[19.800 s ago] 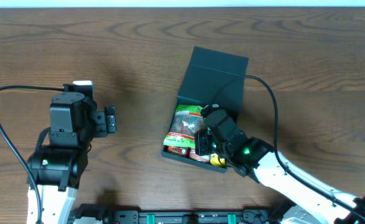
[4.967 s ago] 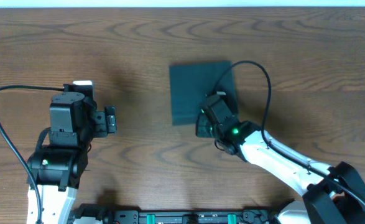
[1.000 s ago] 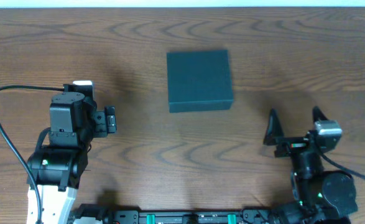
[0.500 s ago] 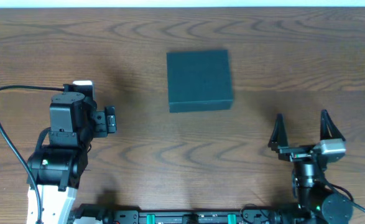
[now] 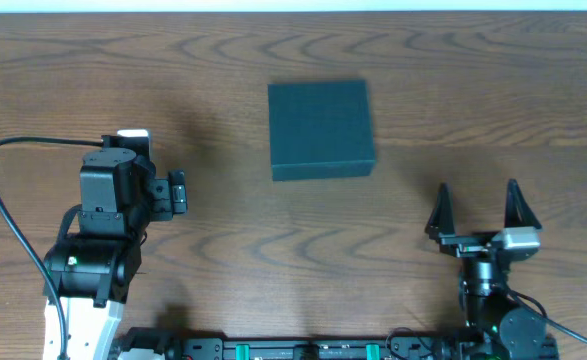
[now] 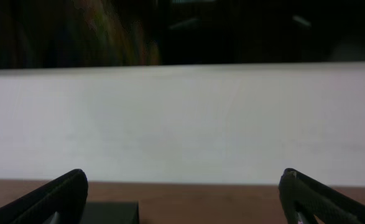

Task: Pack container

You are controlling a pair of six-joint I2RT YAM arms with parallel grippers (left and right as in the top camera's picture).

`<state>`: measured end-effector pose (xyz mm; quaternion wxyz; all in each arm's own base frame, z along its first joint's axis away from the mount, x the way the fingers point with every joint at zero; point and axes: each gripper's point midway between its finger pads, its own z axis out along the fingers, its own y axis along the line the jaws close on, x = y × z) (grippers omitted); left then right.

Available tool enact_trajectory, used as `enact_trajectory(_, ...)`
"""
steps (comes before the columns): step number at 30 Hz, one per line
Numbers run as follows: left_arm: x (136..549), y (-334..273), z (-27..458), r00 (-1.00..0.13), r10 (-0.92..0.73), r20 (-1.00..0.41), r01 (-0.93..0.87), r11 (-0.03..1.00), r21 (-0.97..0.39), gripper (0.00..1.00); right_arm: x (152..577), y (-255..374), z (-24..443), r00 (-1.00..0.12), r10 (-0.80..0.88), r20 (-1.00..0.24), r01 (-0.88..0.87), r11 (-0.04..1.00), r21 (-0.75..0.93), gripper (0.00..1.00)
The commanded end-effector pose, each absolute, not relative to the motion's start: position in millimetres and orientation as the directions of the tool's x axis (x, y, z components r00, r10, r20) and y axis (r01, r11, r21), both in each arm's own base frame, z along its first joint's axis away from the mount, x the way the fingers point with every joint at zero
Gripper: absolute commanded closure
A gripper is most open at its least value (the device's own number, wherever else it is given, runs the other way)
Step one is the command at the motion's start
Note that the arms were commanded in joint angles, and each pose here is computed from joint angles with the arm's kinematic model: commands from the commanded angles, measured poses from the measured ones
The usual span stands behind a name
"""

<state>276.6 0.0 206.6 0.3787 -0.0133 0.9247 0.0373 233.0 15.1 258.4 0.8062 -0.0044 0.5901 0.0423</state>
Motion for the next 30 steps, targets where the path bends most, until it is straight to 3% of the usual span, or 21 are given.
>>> enact_trajectory(1, 275, 1, 205, -0.715, 0.015, -0.699, -0.047, 0.997, 0.069, 0.05, 237, 11, 241, 0.270, 0.043, -0.962, -0.047, 0.998, 0.031, 0.01)
enact_trajectory(8, 275, 1, 205, -0.715, 0.015, -0.699, -0.047, 0.997, 0.069, 0.05, 244, 17, 205, 0.120, 0.037, -0.992, -0.074, 0.997, 0.029, 0.01)
enact_trajectory(14, 275, 1, 205, -0.715, 0.015, -0.699, -0.047, 0.997, 0.069, 0.05, 246, 18, 156, -0.081, 0.025, -0.996, -0.072, 0.997, 0.031, 0.01)
enact_trajectory(30, 275, 1, 205, -0.715, 0.015, -0.699, -0.047, 0.997, 0.069, 0.05, 246, 16, 153, -0.090, 0.011, -0.996, -0.065, 0.998, 0.017, 0.01)
